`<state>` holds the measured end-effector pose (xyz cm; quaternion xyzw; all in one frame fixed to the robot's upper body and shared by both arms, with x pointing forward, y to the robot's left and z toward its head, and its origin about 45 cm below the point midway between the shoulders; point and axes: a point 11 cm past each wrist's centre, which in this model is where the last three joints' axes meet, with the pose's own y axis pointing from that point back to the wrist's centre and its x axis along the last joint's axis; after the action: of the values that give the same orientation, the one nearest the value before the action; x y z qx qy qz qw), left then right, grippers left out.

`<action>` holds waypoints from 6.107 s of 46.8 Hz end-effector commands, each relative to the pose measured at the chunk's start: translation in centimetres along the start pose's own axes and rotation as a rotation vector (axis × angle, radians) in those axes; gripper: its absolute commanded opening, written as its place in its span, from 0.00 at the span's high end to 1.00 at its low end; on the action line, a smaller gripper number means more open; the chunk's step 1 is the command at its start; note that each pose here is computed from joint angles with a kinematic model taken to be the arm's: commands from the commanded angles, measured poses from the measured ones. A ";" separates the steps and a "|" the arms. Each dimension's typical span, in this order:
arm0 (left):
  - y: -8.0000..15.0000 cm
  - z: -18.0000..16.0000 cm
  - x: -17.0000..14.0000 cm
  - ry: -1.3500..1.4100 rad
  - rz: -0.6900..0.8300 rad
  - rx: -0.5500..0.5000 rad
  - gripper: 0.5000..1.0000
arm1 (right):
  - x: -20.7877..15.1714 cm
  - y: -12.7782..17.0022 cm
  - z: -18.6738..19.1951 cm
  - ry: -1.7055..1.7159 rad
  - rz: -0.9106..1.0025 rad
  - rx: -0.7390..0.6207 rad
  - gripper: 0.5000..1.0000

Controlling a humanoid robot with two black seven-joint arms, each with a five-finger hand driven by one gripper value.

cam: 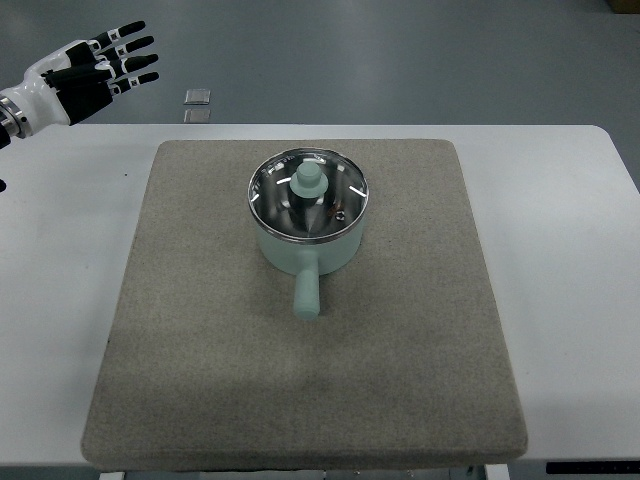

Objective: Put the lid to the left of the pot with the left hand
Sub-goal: 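Move the left hand forward toward the glass lid on the pot, then lower the left hand over the lid's mint-green knob, then close the left hand fingers around the lid knob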

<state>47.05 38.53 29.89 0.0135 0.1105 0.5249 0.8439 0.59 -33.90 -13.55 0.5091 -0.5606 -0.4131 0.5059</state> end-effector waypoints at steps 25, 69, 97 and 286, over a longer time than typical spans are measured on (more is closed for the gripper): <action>-0.2 4.5 -6.5 -0.776 -0.233 0.164 0.01 | 0.0 0.0 0.0 0.001 0.000 0.000 0.15; -6.3 3.4 -21.1 -1.658 -0.638 0.274 0.03 | 0.0 0.0 0.0 0.001 0.000 0.000 0.15; -7.8 2.2 -23.8 -1.748 -0.683 0.254 0.06 | 0.0 0.0 0.0 0.001 0.000 0.000 0.15; -6.6 5.6 -25.5 -1.950 -0.658 0.178 1.00 | 0.0 0.0 0.0 0.001 0.000 0.000 0.15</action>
<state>43.20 12.88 38.25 0.4626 -0.5814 0.0151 0.6692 0.59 -33.90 -13.55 0.5093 -0.5604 -0.4131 0.5058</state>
